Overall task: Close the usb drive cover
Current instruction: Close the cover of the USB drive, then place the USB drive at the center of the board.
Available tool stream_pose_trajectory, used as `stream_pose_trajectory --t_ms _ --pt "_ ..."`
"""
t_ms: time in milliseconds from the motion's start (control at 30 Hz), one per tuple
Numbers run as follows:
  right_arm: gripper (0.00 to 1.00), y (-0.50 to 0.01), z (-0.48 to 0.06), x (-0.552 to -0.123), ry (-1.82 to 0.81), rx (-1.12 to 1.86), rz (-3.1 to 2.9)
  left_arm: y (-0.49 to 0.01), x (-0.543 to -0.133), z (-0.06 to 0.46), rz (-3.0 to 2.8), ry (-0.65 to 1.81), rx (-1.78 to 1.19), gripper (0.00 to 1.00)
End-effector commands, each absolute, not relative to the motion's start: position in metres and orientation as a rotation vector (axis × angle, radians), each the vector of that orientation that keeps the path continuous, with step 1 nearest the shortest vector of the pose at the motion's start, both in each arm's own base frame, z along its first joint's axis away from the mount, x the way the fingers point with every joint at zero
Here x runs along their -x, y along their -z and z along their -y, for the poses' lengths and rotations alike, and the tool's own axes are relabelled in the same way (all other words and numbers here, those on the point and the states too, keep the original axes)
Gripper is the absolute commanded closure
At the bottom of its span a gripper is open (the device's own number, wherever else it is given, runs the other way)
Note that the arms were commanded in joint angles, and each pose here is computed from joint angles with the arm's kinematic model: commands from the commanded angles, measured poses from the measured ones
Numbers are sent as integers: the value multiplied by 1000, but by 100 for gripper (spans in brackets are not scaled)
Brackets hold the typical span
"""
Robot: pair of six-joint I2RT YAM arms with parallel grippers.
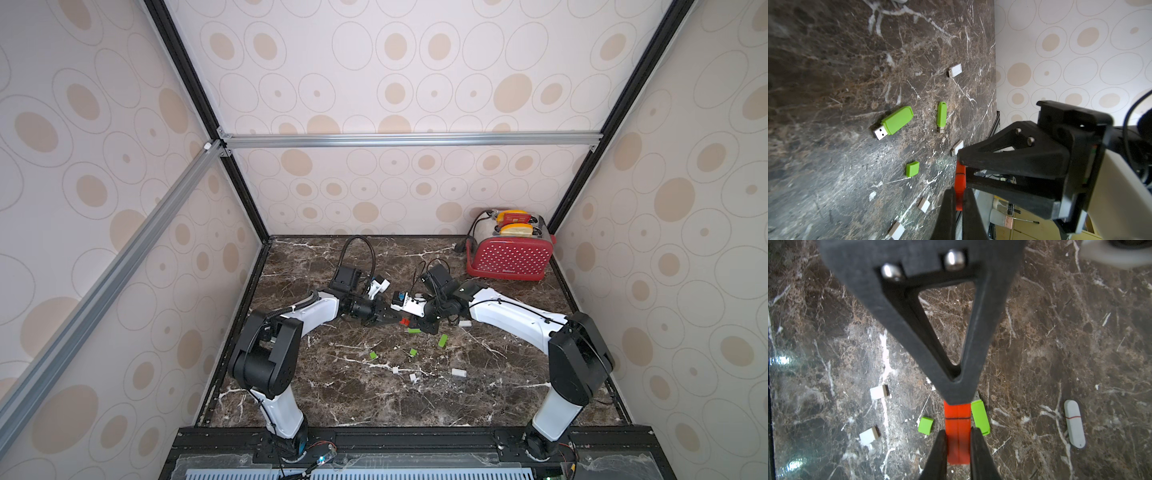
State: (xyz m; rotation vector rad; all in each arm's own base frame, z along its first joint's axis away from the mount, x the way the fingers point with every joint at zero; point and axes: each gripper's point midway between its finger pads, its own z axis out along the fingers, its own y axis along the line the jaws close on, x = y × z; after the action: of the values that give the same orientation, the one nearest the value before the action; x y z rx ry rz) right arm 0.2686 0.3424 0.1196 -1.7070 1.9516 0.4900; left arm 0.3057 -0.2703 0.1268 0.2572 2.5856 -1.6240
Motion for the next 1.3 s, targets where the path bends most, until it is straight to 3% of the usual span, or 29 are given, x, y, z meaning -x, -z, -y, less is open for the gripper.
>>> stream_pose_trajectory --t_ms 0,400,767,1067,1267 --pt "100 -187 -397 -284 -673 1504 -1671 -147 -283 297 -2517 1809 -392 99" --pt "100 -180 -383 -263 -634 1736 -1562 -144 -279 294 -2527 1778 -438 98" --pt "100 -149 -304 -281 -478 1806 -1764 -169 -316 239 -2474 1550 -376 46" --pt "100 -131 -293 -334 -357 1749 -1897 -165 -321 215 -2507 1366 -388 25" --pt "100 -84 -277 -363 -148 1810 -2040 -166 -330 185 -2510 1179 -369 22"
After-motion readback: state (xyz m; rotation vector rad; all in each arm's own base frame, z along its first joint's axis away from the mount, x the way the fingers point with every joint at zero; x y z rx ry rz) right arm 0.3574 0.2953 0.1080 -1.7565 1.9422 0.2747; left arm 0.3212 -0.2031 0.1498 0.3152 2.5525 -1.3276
